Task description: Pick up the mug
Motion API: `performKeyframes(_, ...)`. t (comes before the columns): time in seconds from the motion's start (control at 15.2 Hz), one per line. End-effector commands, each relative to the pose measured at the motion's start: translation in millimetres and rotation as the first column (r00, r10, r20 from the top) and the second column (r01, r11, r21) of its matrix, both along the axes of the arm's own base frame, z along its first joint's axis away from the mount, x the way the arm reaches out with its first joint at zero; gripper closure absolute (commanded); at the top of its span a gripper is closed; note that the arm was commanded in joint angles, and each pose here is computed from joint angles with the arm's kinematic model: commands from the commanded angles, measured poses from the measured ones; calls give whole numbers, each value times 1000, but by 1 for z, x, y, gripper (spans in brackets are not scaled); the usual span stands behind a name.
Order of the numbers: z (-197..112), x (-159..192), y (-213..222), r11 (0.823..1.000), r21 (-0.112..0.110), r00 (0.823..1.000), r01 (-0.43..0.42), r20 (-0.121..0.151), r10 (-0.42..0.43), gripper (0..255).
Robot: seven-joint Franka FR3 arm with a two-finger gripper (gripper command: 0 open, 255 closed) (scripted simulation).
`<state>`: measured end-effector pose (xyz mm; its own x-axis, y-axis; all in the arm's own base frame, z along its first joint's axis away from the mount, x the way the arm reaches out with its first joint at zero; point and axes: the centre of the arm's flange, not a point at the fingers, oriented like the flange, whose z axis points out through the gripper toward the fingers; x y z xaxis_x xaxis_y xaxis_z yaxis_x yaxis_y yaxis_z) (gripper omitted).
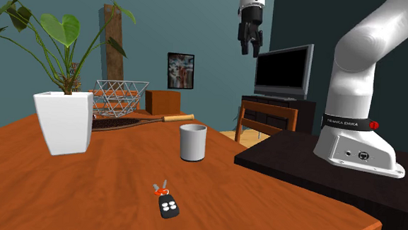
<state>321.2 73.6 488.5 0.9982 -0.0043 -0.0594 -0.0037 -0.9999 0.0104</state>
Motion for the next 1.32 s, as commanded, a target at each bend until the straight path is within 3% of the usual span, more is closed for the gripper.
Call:
performKeyframes(0.0, -17, 2, 20, 1000, -3, 1000, 4, 1, -4, 0)
performKeyframes(1.25, -177, 45, 215, 999, -42, 1000, 25, -14, -25, 0)
